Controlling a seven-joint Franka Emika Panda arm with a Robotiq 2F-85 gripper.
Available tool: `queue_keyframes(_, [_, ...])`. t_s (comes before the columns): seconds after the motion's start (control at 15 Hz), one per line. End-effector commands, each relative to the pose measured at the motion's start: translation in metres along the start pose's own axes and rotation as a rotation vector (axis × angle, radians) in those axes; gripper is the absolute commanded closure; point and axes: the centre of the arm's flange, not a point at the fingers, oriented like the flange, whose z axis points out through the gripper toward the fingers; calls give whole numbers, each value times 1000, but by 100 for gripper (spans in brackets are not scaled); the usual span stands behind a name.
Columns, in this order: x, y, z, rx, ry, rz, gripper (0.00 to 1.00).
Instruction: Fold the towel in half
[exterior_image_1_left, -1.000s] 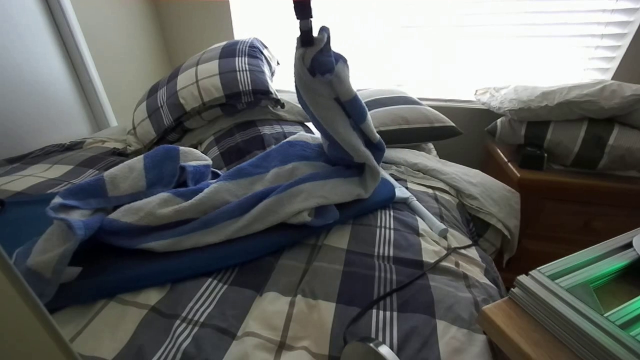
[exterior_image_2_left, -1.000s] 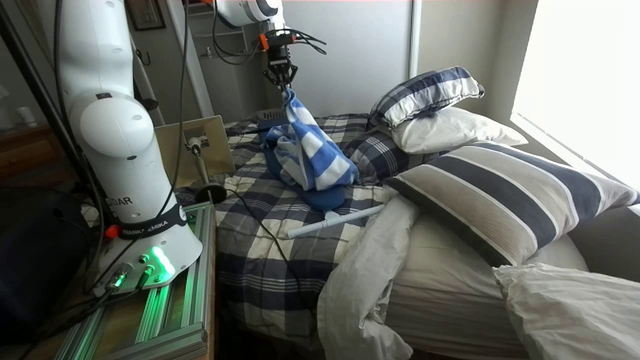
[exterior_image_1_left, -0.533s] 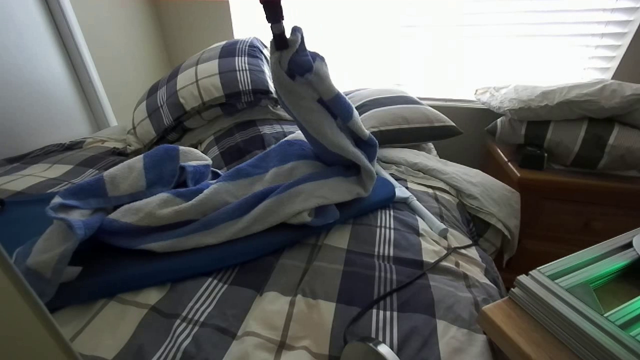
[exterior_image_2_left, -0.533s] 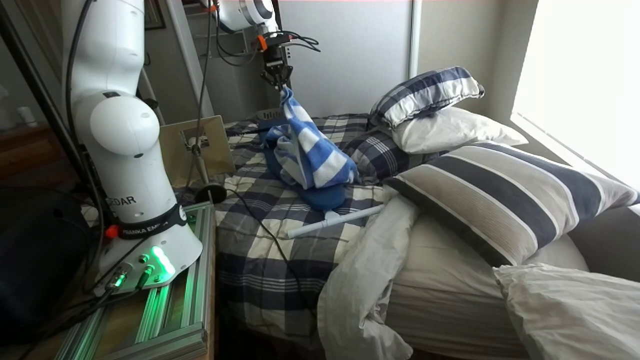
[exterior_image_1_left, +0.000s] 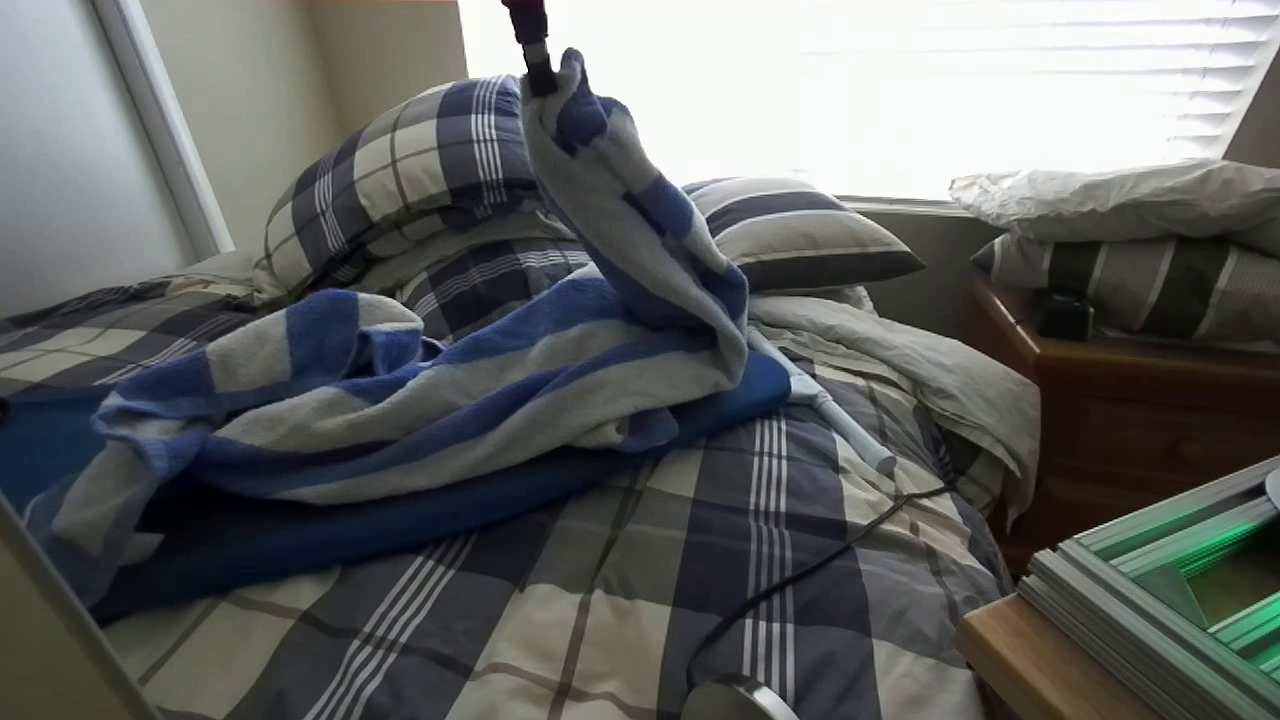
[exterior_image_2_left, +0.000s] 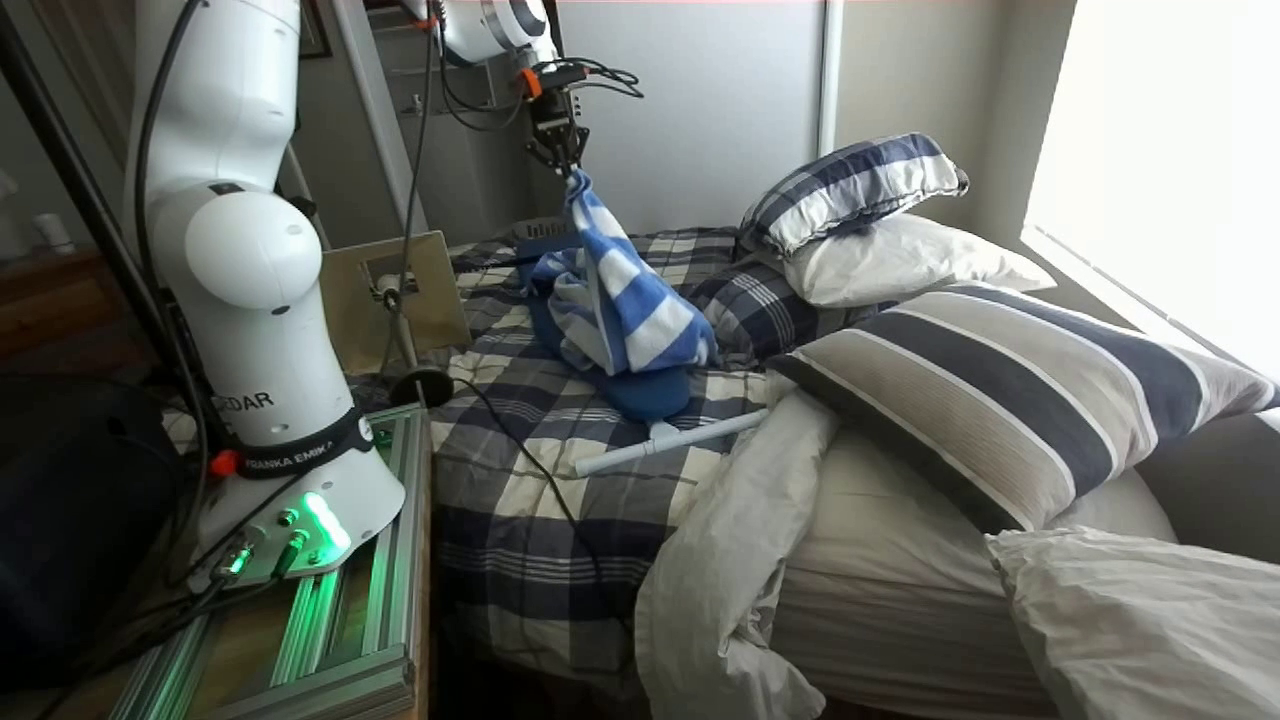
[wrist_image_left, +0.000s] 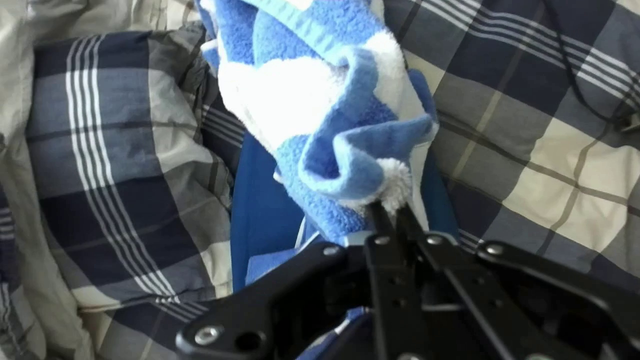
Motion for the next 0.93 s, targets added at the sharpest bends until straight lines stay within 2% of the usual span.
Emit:
queue_keyframes(0.0, [83,15,-22,-65,59,-161,99])
queue_keyframes(0.2, [129,-3,-20,-23,134,-278,99])
queue_keyframes(0.33, [157,-13,-9,-28,123,-316,99])
queue_keyframes(0.47, [181,-20,3,-5,157,-351,99])
queue_keyframes(0.87, [231,-35,14,-18,282,-466,99])
